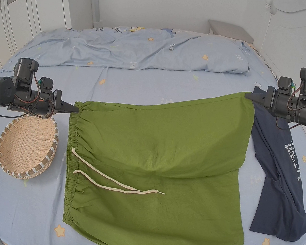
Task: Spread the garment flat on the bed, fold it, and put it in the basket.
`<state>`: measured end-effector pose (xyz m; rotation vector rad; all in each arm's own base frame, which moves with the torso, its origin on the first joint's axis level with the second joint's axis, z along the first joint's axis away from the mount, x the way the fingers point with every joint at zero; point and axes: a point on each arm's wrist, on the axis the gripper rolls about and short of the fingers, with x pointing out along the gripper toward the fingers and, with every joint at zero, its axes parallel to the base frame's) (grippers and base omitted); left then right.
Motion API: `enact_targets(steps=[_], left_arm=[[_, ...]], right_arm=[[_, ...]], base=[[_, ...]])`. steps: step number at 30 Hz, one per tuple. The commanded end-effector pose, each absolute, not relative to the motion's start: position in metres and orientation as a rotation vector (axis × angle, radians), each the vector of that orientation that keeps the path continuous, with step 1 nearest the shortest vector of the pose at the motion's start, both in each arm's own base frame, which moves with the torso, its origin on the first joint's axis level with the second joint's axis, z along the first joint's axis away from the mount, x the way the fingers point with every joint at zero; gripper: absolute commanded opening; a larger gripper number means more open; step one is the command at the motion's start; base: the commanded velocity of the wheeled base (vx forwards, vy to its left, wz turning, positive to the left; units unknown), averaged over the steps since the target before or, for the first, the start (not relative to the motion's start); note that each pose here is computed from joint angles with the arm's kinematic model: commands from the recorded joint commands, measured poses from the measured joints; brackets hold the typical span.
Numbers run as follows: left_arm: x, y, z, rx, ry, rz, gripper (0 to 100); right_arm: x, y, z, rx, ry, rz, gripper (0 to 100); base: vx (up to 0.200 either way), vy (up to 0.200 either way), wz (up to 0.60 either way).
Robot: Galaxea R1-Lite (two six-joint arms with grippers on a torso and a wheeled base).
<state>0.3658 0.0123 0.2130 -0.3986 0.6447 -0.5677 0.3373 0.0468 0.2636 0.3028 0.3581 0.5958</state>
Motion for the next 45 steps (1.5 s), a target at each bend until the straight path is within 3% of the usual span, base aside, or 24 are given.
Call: enact_targets(steps=[1, 27, 36, 45], left_arm=[[0.372, 0.017, 0.208, -0.392, 0.619, -0.56, 0], [0.416, 0.028, 0.178, -0.366, 0.536, -0.553, 0], [0.422, 0.028, 0.171, -0.368, 0.546, -0.552, 0], [0.431, 0.027, 0.165, -0.36, 0.548, -0.534, 0]], right_arm=[[0.375, 0.048, 0.248, 0.306, 0.371, 0.579, 0], [0.455, 0.041, 0.219, 0.296, 0.364, 0.523, 0], [0.468, 0.042, 0.204, 0.231, 0.364, 0.427, 0], [0.47, 0.05, 0.201, 0.224, 0.367, 0.439, 0]], base=[[0.0, 0.0, 0.0], [0.0, 0.0, 0.0], [0.0, 0.0, 0.0], [0.0, 0.0, 0.0]])
